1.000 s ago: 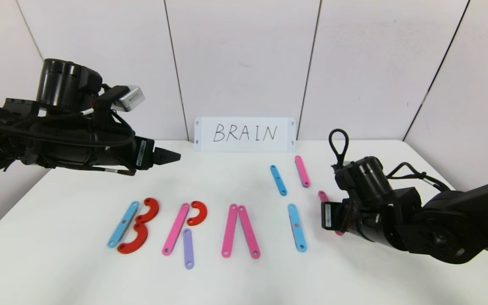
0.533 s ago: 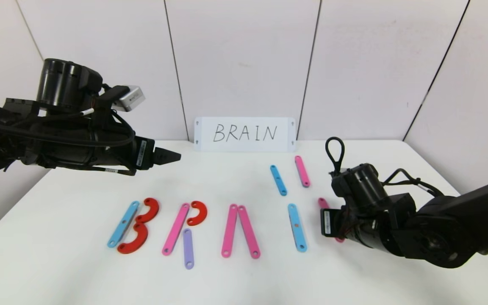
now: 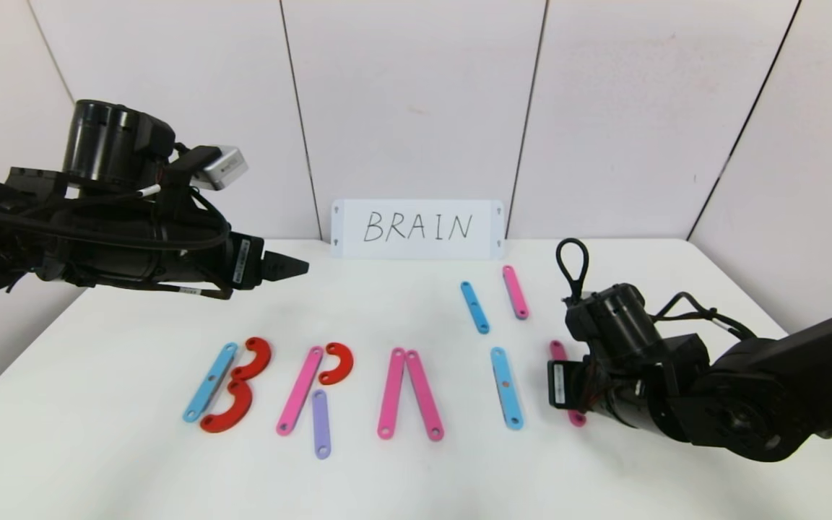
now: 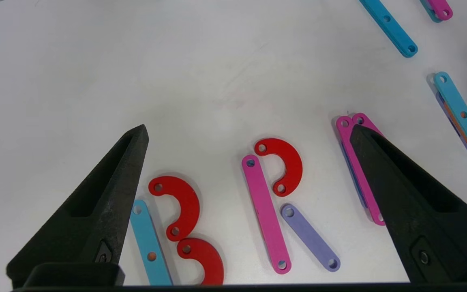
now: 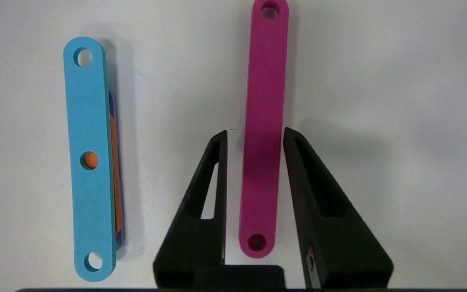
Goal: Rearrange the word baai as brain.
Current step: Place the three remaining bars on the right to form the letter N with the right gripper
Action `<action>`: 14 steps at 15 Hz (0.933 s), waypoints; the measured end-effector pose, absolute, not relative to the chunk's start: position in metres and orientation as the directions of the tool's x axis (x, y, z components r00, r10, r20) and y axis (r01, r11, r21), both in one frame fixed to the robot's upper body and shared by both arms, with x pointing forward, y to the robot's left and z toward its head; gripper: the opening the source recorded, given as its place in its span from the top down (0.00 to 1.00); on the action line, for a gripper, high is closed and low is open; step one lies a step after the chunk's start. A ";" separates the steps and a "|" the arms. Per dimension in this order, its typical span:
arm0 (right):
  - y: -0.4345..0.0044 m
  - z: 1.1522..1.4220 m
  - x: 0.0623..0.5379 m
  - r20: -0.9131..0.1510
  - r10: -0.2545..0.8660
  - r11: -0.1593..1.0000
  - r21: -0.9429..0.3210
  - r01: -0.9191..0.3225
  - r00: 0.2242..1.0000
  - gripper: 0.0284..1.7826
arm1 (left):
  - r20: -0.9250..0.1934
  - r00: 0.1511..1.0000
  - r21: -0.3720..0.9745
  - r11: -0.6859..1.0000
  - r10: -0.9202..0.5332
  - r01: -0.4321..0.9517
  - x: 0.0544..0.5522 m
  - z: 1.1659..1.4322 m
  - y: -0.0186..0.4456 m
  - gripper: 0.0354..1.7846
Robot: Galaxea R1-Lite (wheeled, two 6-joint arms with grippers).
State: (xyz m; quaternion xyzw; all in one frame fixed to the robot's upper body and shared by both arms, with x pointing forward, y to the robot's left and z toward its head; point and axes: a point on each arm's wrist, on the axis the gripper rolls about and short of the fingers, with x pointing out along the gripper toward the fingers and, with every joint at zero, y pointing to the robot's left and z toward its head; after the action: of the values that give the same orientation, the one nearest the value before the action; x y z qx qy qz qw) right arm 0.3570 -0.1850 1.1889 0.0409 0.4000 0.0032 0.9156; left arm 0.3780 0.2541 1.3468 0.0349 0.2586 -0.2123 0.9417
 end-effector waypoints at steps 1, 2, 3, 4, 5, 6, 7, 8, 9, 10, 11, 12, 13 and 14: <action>-0.185 1.189 0.357 -0.733 0.038 0.997 0.078 0.028 0.680 0.59 | -0.502 0.776 -0.044 0.907 -0.382 0.418 0.378 1.347 0.254 0.03; -0.186 1.189 0.357 -0.733 0.038 0.997 0.077 0.028 0.679 0.49 | -0.503 0.775 -0.044 0.907 -0.382 0.418 0.378 1.346 0.254 0.03; -0.186 1.189 0.357 -0.733 0.037 0.997 0.077 0.028 0.680 0.39 | -0.504 0.775 -0.045 0.907 -0.381 0.418 0.378 1.346 0.254 0.03; -0.186 1.189 0.357 -0.732 0.037 0.997 0.078 0.030 0.681 0.29 | -0.505 0.774 -0.044 0.907 -0.382 0.418 0.378 1.346 0.254 0.03; -0.187 1.190 0.357 -0.731 0.036 0.996 0.078 0.031 0.682 0.21 | -0.505 0.775 -0.044 0.907 -0.381 0.418 0.378 1.346 0.254 0.03; -0.187 1.190 0.357 -0.730 0.036 0.996 0.079 0.031 0.682 0.15 | -0.505 0.774 -0.044 0.907 -0.381 0.418 0.378 1.346 0.254 0.03; -0.187 1.191 0.357 -0.729 0.036 0.996 0.080 0.032 0.684 0.09 | -0.505 0.774 -0.044 0.907 -0.381 0.418 0.378 1.346 0.254 0.03; -0.187 1.191 0.357 -0.728 0.036 0.996 0.080 0.032 0.685 0.06 | -0.505 0.774 -0.044 0.907 -0.382 0.418 0.378 1.346 0.254 0.03; -0.187 1.191 0.357 -0.727 0.036 0.996 0.080 0.033 0.686 0.04 | -0.505 0.774 -0.045 0.907 -0.382 0.419 0.378 1.346 0.254 0.03; -0.187 1.192 0.357 -0.727 0.036 0.996 0.080 0.033 0.686 0.03 | -0.505 0.774 -0.045 0.907 -0.383 0.420 0.378 1.346 0.254 0.03; -0.187 1.192 0.357 -0.726 0.036 0.996 0.081 0.033 0.687 0.03 | -0.505 0.774 -0.045 0.907 -0.383 0.419 0.378 1.346 0.254 0.03; -0.187 1.192 0.357 -0.724 0.036 0.996 0.082 0.033 0.688 0.03 | -0.505 0.774 -0.045 0.907 -0.383 0.420 0.378 1.346 0.254 0.03; -0.187 1.193 0.357 -0.724 0.037 0.996 0.082 0.033 0.689 0.03 | -0.505 0.774 -0.045 0.907 -0.383 0.419 0.378 1.346 0.254 0.03; -0.187 1.193 0.357 -0.723 0.036 0.996 0.081 0.033 0.690 0.03 | -0.505 0.774 -0.045 0.907 -0.383 0.419 0.378 1.346 0.254 0.03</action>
State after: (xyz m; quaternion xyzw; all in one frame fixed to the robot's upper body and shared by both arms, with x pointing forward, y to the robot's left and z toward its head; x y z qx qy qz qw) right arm 0.3570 -0.1873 1.1931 0.0440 0.3937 0.0007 0.9182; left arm 0.3777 0.2536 1.3459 0.0351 0.2601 -0.2131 0.9411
